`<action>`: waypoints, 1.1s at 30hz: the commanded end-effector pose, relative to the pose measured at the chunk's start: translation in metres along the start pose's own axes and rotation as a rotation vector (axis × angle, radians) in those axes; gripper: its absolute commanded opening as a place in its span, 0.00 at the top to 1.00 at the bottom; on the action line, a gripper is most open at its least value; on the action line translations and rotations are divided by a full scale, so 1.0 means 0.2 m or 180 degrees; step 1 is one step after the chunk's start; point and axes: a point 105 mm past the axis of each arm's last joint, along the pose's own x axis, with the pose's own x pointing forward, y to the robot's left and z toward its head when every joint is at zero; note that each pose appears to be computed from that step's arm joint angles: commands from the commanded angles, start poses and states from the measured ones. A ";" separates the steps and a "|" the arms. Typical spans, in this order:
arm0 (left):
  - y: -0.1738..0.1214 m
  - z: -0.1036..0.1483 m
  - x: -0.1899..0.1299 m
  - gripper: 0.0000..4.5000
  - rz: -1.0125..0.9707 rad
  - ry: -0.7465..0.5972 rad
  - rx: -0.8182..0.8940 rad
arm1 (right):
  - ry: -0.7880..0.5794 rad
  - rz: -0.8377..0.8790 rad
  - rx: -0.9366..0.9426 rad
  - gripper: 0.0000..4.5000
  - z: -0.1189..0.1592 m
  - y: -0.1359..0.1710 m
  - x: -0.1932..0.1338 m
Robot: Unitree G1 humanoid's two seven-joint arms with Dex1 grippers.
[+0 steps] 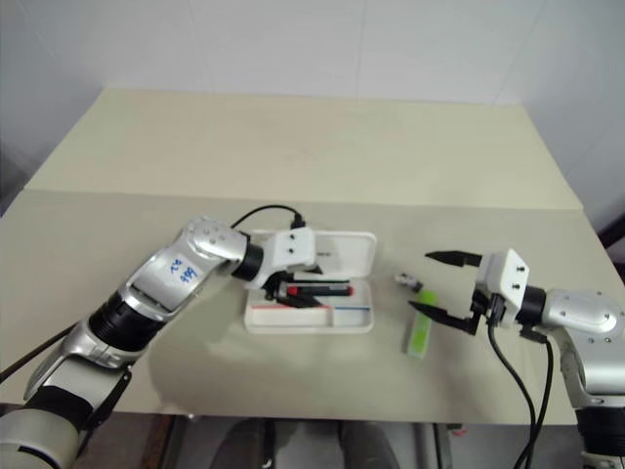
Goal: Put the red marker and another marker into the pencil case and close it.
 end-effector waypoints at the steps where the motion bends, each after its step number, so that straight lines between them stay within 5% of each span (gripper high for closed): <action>1: -0.02 0.07 -0.02 0.01 -0.0015 -0.0104 0.0129 | -0.0027 -0.0059 -0.0146 0.00 0.05 -0.02 -0.02; 11: -0.09 0.13 -0.06 0.01 -0.0138 -0.0421 0.0171 | 0.0351 -0.0119 -0.0051 0.00 -0.05 -0.03 -0.01; 20: -0.19 0.26 -0.26 0.01 -0.0495 -0.1588 0.0540 | 0.0651 -0.0326 0.0311 0.00 -0.11 -0.03 -0.02; 33: -0.25 0.11 -0.52 0.01 -0.0903 -0.2288 0.0547 | 0.1349 -0.1228 0.1206 0.00 -0.16 0.10 -0.01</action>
